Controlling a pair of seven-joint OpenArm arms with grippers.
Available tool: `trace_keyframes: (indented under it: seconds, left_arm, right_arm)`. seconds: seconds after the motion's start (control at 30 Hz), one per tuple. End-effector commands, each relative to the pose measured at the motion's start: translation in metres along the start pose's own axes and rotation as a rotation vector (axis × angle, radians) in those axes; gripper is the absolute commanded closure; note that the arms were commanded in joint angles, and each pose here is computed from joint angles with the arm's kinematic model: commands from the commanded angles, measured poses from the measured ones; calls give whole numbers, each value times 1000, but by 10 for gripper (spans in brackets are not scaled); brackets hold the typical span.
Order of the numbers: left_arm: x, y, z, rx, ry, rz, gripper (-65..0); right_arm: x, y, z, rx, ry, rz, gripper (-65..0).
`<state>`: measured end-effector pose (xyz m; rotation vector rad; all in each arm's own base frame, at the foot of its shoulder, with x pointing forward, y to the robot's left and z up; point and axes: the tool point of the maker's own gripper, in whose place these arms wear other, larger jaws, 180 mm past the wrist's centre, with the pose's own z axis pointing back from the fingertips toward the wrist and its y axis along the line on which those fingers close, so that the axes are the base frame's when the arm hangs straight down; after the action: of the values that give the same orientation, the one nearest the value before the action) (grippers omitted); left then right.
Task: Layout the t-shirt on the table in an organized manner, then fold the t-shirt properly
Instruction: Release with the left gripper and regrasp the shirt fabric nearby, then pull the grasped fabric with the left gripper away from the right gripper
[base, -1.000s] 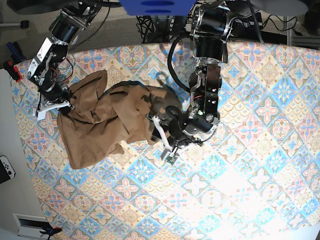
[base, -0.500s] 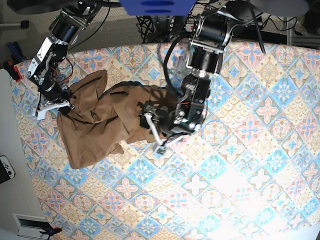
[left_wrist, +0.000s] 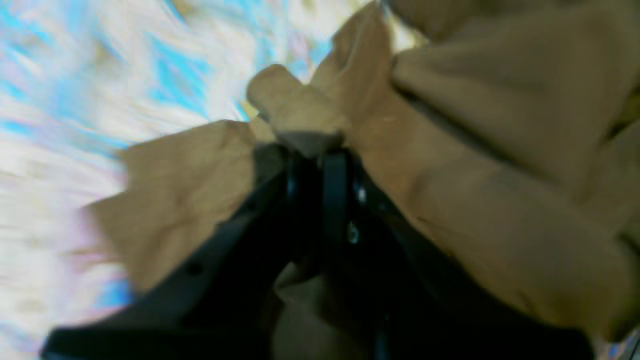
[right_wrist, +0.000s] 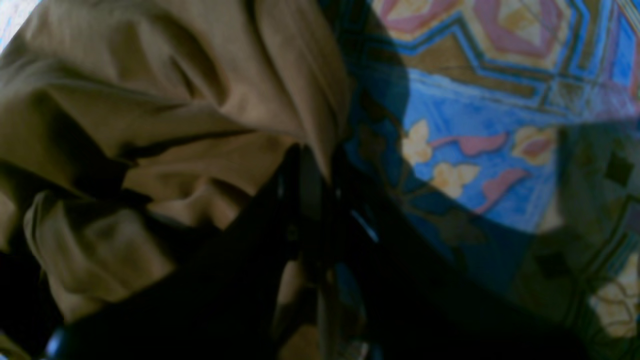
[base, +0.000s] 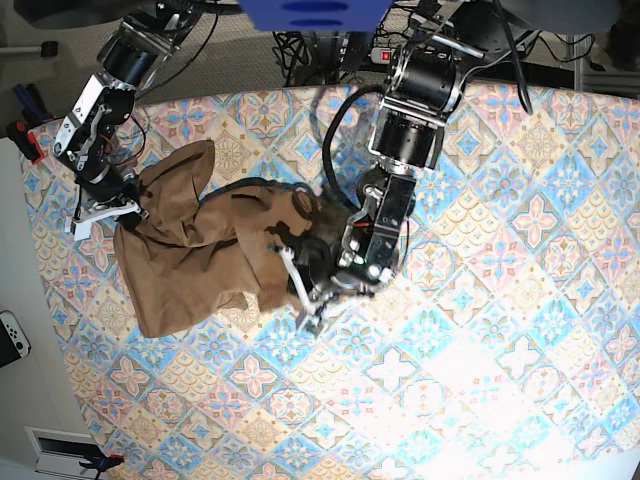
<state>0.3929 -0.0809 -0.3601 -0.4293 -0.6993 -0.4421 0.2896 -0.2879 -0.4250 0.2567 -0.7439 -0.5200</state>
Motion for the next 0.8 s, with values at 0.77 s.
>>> trace_keyframes:
  seconds: [0.77]
  left_arm:
    - [-106,52,153,136,281,-664,0]
  right_arm:
    - [4,-1,-36,20,76,-95,0]
